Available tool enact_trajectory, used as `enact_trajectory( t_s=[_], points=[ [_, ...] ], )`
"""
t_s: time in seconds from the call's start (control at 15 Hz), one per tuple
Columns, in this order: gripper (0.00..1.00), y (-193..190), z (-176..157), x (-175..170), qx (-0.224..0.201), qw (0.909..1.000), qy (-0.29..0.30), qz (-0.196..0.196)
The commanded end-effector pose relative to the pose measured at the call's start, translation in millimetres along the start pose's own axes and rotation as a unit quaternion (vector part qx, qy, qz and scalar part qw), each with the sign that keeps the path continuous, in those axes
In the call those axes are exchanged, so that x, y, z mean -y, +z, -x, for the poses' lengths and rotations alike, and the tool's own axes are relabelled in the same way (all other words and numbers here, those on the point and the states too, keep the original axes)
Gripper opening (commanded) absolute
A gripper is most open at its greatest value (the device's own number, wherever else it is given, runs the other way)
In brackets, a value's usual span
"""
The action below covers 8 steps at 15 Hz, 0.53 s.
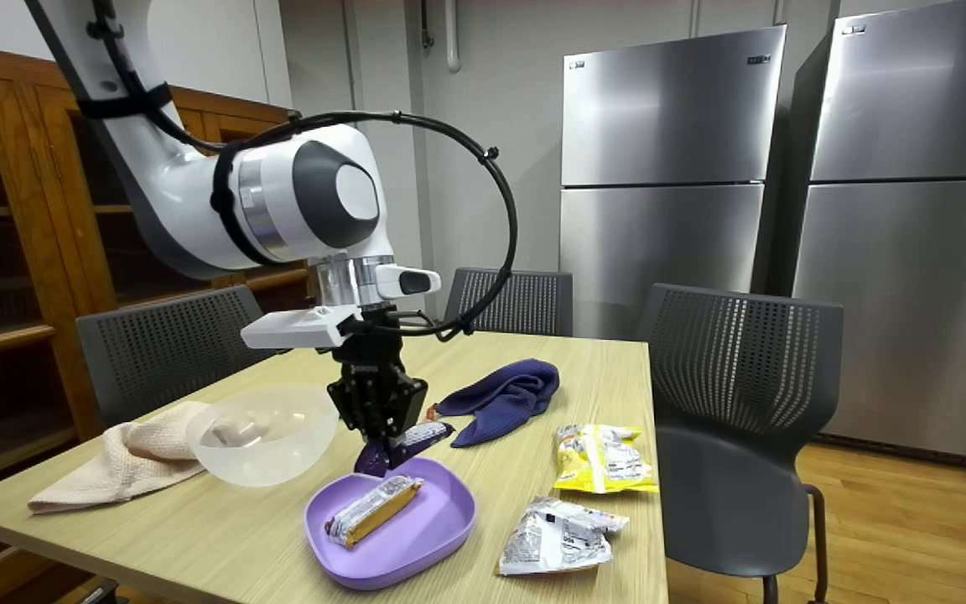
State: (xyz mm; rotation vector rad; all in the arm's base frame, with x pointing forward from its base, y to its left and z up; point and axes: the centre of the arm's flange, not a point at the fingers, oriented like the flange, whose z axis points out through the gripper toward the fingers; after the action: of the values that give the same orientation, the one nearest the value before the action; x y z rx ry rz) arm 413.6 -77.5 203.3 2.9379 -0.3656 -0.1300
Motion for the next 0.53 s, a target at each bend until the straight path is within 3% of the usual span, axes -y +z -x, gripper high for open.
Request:
enact_trajectory(
  t_s=[0.0,0.47],
  points=[
    [0.05,-3,35,4,0.001,0.9998,0.020,0.009],
    [0.05,23,44,5,0.029,0.9986,0.043,0.014]
  ],
)
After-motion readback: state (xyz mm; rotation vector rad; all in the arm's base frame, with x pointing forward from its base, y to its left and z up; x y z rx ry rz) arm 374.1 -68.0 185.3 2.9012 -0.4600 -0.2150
